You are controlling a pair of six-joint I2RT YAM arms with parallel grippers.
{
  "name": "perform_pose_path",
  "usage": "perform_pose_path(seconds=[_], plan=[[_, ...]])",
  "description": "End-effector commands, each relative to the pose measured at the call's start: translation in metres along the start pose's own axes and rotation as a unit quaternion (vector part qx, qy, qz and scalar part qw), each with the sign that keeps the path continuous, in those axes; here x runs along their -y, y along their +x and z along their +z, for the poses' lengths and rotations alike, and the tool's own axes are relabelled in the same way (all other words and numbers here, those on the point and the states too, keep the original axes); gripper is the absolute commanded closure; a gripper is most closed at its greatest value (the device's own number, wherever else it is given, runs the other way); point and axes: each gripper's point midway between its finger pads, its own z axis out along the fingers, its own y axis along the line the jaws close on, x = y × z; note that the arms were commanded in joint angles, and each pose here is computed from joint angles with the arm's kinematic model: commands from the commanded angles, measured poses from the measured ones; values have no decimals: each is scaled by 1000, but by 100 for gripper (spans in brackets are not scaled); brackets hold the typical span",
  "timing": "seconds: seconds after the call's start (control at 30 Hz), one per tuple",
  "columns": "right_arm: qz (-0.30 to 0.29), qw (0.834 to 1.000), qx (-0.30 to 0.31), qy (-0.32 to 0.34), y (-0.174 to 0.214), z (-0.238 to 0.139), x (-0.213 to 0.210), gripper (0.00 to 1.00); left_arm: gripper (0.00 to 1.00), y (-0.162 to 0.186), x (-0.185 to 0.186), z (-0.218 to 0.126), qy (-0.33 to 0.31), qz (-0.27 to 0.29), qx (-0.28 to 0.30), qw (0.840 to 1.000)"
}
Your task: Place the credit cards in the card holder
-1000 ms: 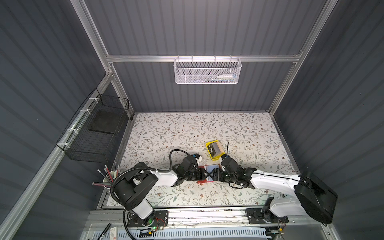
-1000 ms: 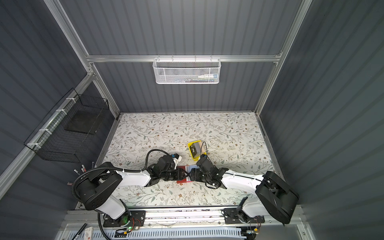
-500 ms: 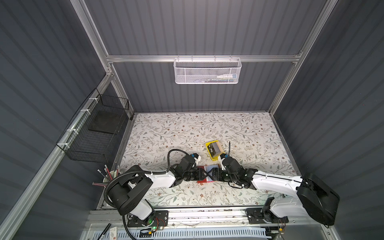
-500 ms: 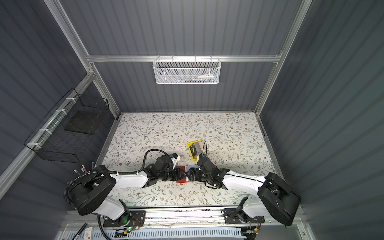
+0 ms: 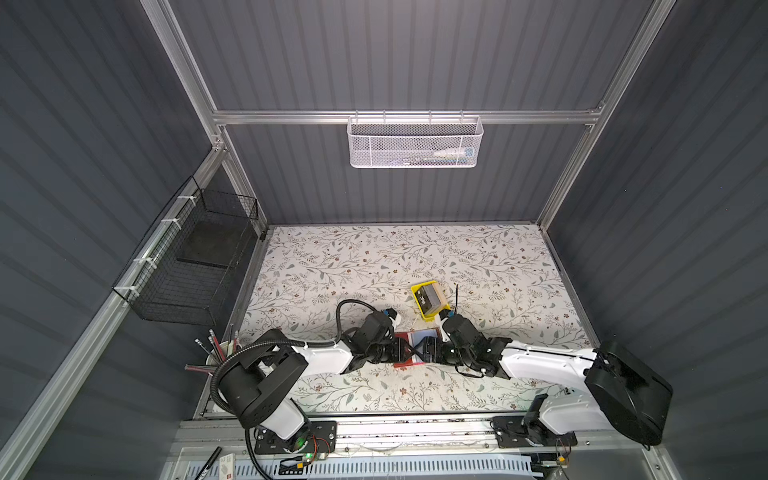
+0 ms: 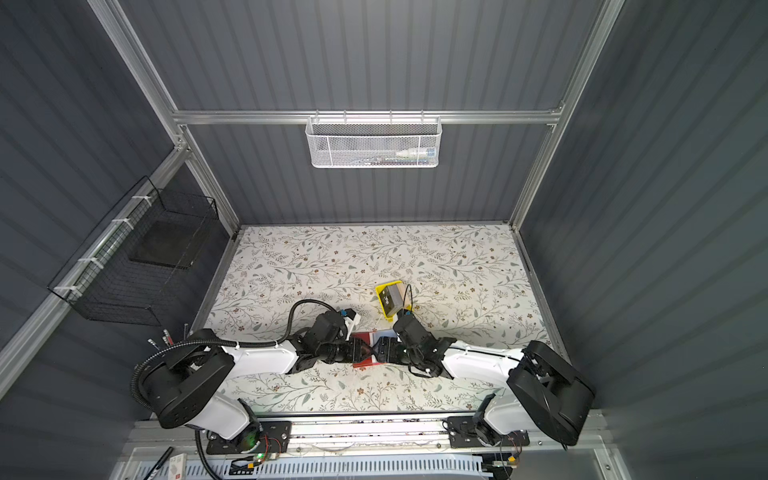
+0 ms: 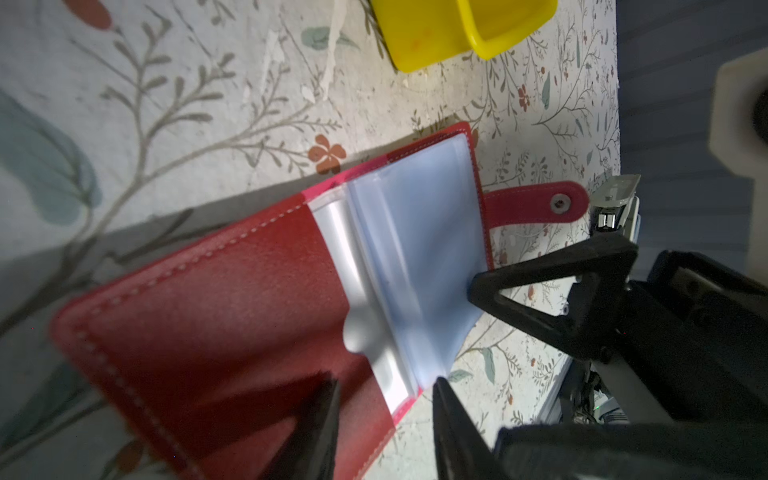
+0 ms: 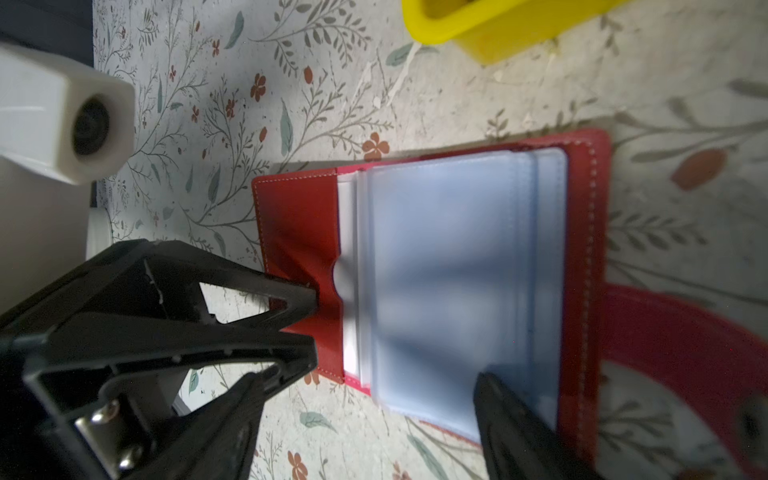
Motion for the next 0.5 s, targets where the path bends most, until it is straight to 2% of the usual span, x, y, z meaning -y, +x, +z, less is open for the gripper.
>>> perform_pose_path(seconds=[0.0, 0.2, 0.47], plan=[[-3, 1000, -7, -17, 6, -2, -2, 18, 61, 15, -26, 5, -40, -16, -22, 999], [-18, 998, -6, -58, 5, -5, -18, 17, 61, 11, -19, 4, -24, -13, -12, 1000], [6, 999, -28, 21, 18, 3, 17, 17, 61, 11, -18, 6, -16, -15, -10, 1000]])
